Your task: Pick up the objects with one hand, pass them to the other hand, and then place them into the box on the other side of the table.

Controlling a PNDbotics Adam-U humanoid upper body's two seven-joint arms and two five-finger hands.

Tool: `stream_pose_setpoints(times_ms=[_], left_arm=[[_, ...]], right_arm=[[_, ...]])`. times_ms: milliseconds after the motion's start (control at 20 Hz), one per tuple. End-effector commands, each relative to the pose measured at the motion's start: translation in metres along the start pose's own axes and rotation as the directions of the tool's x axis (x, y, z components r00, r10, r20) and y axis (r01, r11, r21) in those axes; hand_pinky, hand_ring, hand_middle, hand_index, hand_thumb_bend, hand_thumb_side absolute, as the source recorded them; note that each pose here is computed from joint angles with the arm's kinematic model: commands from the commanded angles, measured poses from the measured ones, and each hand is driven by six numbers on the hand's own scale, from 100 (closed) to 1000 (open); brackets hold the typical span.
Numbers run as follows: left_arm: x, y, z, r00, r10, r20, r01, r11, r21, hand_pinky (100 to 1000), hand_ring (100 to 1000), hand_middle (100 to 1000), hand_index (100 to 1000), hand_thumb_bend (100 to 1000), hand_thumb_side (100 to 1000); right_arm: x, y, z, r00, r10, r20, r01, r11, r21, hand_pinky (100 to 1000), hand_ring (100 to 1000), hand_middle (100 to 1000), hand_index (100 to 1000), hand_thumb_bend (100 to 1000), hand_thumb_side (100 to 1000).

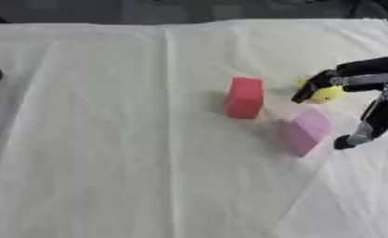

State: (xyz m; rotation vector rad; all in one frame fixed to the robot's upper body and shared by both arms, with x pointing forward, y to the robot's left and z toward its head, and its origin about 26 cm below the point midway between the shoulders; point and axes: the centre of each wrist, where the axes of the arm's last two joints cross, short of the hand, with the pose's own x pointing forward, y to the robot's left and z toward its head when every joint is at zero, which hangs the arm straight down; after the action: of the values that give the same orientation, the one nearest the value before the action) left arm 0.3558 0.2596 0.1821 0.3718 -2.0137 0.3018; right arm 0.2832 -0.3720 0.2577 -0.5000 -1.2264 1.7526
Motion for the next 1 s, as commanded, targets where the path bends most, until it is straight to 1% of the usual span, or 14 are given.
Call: stream_pose_setpoints(times_ms=[50, 450, 700, 1000], left_arm=[[0.011, -0.002, -0.004, 0.999, 0.017, 0.035, -0.017, 1.0, -0.011, 687, 721, 763, 744, 163, 822], [0.014, -0.006, -0.004, 0.999, 0.027, 0.038, -0.026, 0.999, -0.023, 688, 722, 763, 744, 160, 826], [0.014, -0.008, -0.004, 0.999, 0.031, 0.039, -0.03, 0.999, -0.034, 688, 722, 764, 744, 159, 827], [0.015, -0.009, -0.004, 0.999, 0.032, 0.038, -0.03, 0.999, -0.039, 689, 723, 764, 744, 159, 828]], right_arm=[[-0.004, -0.006, 0.003, 0.999, 0.02, -0.028, -0.021, 1.0, -0.006, 957, 884, 830, 912, 519, 100], [-0.013, 0.001, -0.002, 0.999, 0.01, -0.044, -0.01, 1.0, 0.004, 955, 883, 828, 911, 516, 100], [-0.022, 0.007, -0.006, 0.998, -0.011, -0.068, 0.011, 1.0, 0.009, 954, 880, 824, 908, 515, 100], [-0.024, 0.01, -0.01, 0.999, -0.011, -0.053, 0.012, 0.999, 0.029, 951, 877, 817, 903, 515, 100]])
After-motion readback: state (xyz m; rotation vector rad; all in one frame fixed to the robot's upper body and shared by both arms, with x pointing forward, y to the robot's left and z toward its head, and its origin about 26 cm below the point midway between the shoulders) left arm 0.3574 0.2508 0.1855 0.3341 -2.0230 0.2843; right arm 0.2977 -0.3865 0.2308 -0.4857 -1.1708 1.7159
